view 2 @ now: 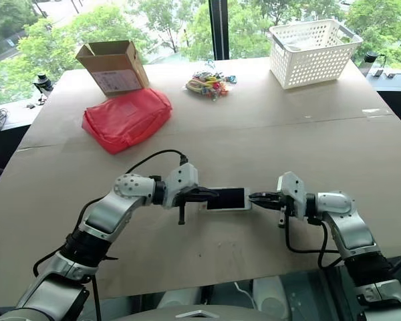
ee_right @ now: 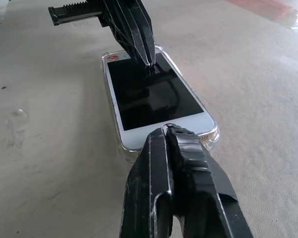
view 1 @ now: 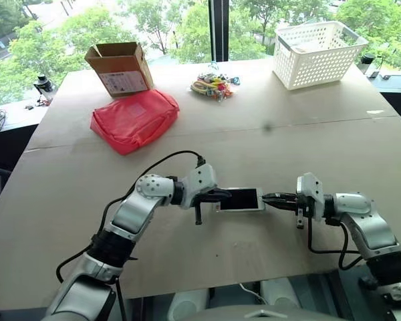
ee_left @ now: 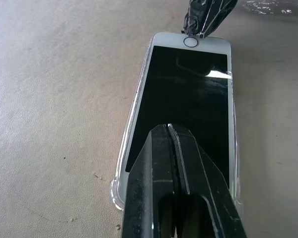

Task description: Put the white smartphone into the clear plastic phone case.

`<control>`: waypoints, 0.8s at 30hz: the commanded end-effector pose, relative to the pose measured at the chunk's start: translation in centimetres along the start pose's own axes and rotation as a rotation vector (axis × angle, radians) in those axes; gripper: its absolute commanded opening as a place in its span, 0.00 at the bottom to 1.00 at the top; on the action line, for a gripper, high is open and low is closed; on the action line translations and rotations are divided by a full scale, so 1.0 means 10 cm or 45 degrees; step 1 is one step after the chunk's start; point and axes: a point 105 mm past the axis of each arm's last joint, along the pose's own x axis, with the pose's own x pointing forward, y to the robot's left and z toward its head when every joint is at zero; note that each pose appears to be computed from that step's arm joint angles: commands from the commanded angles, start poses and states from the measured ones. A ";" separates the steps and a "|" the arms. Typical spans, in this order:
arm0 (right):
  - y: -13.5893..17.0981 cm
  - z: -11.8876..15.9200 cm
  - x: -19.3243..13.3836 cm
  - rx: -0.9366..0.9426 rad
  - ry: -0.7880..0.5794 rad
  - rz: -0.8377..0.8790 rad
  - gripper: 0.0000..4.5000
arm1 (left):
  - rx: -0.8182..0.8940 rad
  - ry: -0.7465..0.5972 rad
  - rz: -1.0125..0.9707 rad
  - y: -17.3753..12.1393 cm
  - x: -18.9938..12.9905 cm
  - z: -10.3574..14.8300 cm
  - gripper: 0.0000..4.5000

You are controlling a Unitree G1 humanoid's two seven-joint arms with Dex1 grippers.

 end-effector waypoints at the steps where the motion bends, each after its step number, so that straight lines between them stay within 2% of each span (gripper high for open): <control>1: 0.07 -0.18 0.08 0.011 0.138 0.050 0.01 | -0.056 0.099 -0.019 -0.08 0.03 -0.20 0.00; 8: 0.17 -0.44 0.04 0.108 0.386 0.134 0.01 | -0.053 0.095 -0.012 -0.07 0.04 -0.19 0.00; 16: 0.28 -0.58 0.03 0.224 0.559 0.176 0.01 | -0.053 0.097 -0.008 -0.07 0.04 -0.19 0.00; 24: 0.35 -0.74 0.07 0.237 0.664 0.195 0.01 | -0.051 0.098 -0.008 -0.08 0.04 -0.19 0.00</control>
